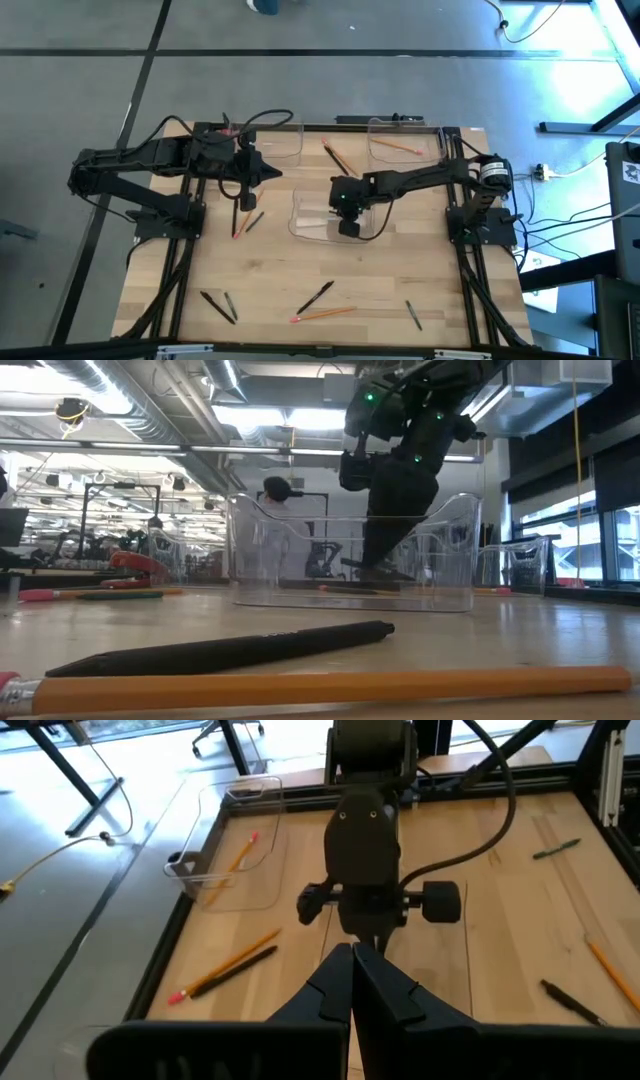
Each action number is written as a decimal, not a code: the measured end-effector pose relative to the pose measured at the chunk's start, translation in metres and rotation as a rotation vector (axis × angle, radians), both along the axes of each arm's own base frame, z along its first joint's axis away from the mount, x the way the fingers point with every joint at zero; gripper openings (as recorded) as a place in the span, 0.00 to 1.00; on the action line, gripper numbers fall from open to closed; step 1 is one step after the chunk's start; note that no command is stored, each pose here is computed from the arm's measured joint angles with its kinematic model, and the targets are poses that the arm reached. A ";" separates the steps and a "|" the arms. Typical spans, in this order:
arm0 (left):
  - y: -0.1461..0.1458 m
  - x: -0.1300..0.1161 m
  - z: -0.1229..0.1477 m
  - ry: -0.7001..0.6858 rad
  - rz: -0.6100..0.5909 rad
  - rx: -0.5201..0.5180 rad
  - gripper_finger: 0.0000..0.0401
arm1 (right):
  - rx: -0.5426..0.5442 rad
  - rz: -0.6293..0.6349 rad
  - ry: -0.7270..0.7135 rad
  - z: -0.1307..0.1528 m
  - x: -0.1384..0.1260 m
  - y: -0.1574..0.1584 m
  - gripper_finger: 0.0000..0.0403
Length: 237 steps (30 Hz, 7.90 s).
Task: Sort crayons/erasers/pens/pencils in bins
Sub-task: Put the green crayon into the middle transparent bin, then put the black pen into the top left transparent bin
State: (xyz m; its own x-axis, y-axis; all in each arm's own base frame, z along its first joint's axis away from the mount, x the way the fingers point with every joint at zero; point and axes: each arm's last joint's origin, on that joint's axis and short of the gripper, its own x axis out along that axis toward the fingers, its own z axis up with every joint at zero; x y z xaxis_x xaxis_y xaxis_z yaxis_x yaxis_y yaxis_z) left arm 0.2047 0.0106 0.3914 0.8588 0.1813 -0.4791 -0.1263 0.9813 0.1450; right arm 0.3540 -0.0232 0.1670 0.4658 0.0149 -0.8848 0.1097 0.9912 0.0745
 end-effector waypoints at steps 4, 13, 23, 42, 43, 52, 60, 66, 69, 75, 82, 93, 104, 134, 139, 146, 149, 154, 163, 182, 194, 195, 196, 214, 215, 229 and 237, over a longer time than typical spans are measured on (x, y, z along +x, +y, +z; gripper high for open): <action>0.000 0.000 0.000 0.000 0.000 0.000 0.00 | 0.001 -0.003 0.000 0.000 0.000 0.000 0.08; 0.000 0.000 0.000 0.000 0.000 0.000 0.00 | 0.011 -0.023 0.001 0.000 0.000 0.000 0.18; 0.001 -0.001 -0.002 0.014 0.053 -0.023 0.00 | -0.022 0.035 -0.022 0.008 0.005 0.000 0.28; -0.002 -0.031 -0.032 0.261 0.600 -0.443 0.00 | -0.118 0.124 -0.183 0.137 0.036 -0.013 0.28; -0.002 -0.032 -0.033 0.260 0.612 -0.457 0.00 | -0.128 0.112 -0.180 0.142 0.036 -0.015 0.28; -0.004 -0.034 -0.035 0.270 0.673 -0.559 0.06 | -0.172 0.068 -0.117 0.163 0.025 -0.036 0.28; -0.005 -0.037 -0.047 0.370 0.900 -0.691 0.22 | -0.173 0.046 -0.111 0.164 0.023 -0.045 0.28; -0.005 -0.020 -0.060 0.386 1.082 -0.779 0.23 | -0.166 0.066 -0.125 0.169 0.019 -0.048 0.28; -0.005 -0.010 -0.070 0.455 1.123 -0.808 0.22 | -0.174 0.083 -0.152 0.181 0.010 -0.047 0.28; 0.004 -0.008 -0.109 0.582 1.277 -0.837 0.22 | -0.200 0.113 -0.231 0.211 -0.014 -0.042 0.28; 0.019 -0.019 -0.156 0.638 1.421 -0.881 0.22 | -0.166 0.147 -0.316 0.234 -0.035 -0.036 0.28; 0.032 -0.030 -0.210 0.595 1.478 -0.945 0.22 | -0.176 0.152 -0.338 0.242 -0.043 -0.035 0.28; 0.039 -0.041 -0.236 0.542 1.518 -0.935 0.22 | -0.177 0.151 -0.338 0.242 -0.043 -0.035 0.28; 0.044 -0.033 -0.257 0.520 1.533 -0.823 0.22 | -0.173 0.145 -0.337 0.242 -0.043 -0.035 0.28; 0.044 -0.033 -0.258 0.527 1.534 -0.824 0.22 | -0.173 0.145 -0.337 0.242 -0.043 -0.035 0.28; 0.044 -0.033 -0.259 0.537 1.525 -0.831 0.19 | -0.172 0.145 -0.337 0.242 -0.043 -0.035 0.28; 0.044 -0.033 -0.259 0.548 1.509 -0.828 0.14 | -0.172 0.145 -0.337 0.242 -0.043 -0.035 0.28; 0.044 -0.033 -0.259 0.567 1.487 -0.821 0.06 | -0.172 0.145 -0.337 0.242 -0.043 -0.035 0.28; 0.044 -0.033 -0.259 0.572 1.484 -0.822 0.04 | -0.172 0.145 -0.337 0.242 -0.043 -0.035 0.28; 0.041 -0.039 -0.239 0.468 1.399 -0.887 0.04 | -0.170 0.141 -0.336 0.242 -0.043 -0.034 0.28; 0.038 -0.051 -0.204 0.259 1.210 -0.925 0.04 | -0.170 0.141 -0.336 0.242 -0.043 -0.034 0.28; 0.038 -0.051 -0.200 0.229 1.186 -0.930 0.04 | -0.170 0.141 -0.336 0.242 -0.043 -0.034 0.28; 0.038 -0.051 -0.197 0.196 1.158 -0.933 0.04 | -0.170 0.141 -0.336 0.242 -0.043 -0.034 0.28; 0.059 -0.036 -0.139 -0.328 0.710 -0.597 0.04 | -0.171 0.140 -0.338 0.242 -0.043 -0.035 0.28; 0.062 -0.037 -0.137 -0.343 0.702 -0.560 0.04 | -0.171 0.140 -0.338 0.242 -0.043 -0.035 0.28; 0.123 -0.048 -0.092 -0.224 0.698 -0.018 0.04 | -0.174 0.140 -0.348 0.243 -0.042 -0.035 0.28; 0.159 -0.037 -0.127 0.031 0.648 0.041 0.04 | -0.174 0.140 -0.348 0.243 -0.042 -0.035 0.28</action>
State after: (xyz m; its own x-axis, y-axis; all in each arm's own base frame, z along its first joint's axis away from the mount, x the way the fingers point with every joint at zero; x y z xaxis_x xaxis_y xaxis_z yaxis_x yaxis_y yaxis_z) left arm 0.1676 0.1700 0.2639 0.5556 0.6764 -0.4836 -0.6858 0.7016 0.1934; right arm 0.3117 -0.0579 0.4097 0.7415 -0.0371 -0.6700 -0.0287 0.9958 -0.0870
